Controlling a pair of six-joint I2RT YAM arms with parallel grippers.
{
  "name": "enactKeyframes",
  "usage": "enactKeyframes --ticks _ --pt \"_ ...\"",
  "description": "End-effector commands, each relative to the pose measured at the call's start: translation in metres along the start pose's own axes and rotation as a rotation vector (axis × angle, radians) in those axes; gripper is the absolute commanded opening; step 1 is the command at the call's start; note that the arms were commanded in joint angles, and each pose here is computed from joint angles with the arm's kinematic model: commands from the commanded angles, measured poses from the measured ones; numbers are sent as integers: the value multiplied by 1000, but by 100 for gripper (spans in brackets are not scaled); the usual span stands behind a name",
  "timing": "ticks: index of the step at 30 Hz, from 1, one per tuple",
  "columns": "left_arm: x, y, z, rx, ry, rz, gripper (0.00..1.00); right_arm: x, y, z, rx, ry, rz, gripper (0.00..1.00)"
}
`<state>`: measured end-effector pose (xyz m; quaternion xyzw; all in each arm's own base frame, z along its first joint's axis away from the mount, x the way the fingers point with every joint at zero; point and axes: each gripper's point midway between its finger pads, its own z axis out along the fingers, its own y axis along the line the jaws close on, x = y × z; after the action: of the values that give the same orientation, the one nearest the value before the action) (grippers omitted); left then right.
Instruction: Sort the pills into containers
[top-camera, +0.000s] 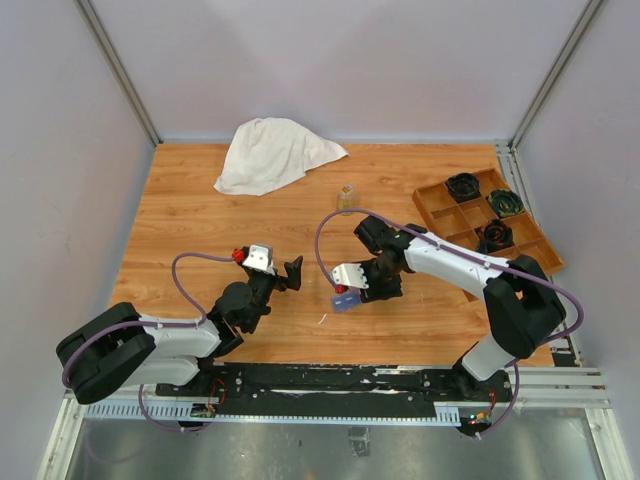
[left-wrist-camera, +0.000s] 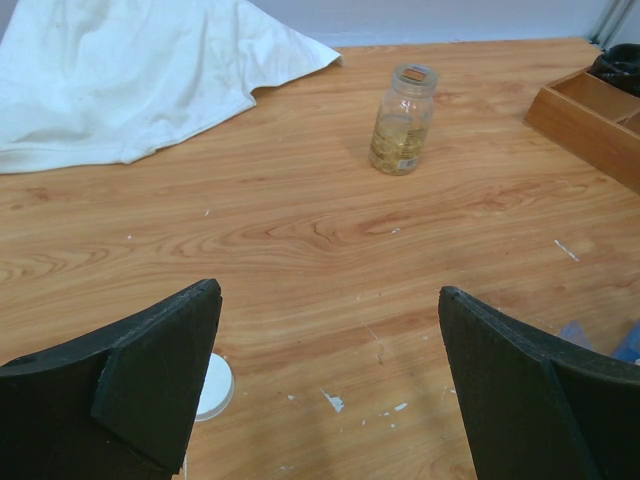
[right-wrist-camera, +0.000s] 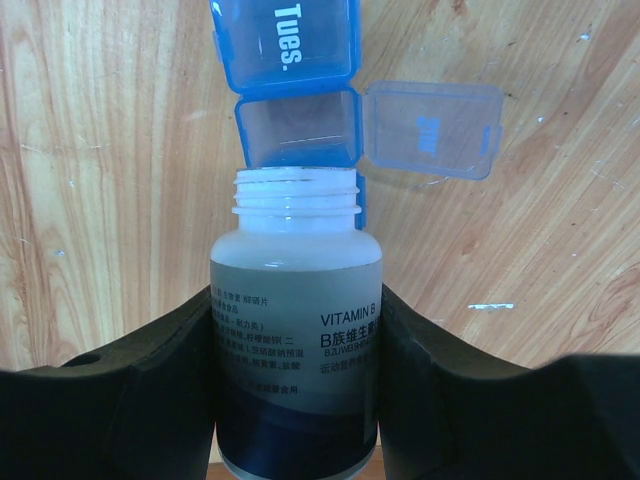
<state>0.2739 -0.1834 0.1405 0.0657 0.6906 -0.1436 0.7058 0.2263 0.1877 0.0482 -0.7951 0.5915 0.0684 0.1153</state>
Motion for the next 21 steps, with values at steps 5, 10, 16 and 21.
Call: enactKeyframes --ticks 5,10,16,21 --pt "-12 -1 5 -10 -36 -28 99 -11 -2 -9 8 -12 -29 1" --pt "-12 -1 4 -9 -37 -29 99 -9 -5 -9 23 0 -20 1" --pt "-13 -1 4 -9 -40 -30 99 -9 -4 -10 16 -9 -34 1" --pt "-13 0 3 -9 -42 -32 99 -6 -11 -10 44 -2 -16 1"
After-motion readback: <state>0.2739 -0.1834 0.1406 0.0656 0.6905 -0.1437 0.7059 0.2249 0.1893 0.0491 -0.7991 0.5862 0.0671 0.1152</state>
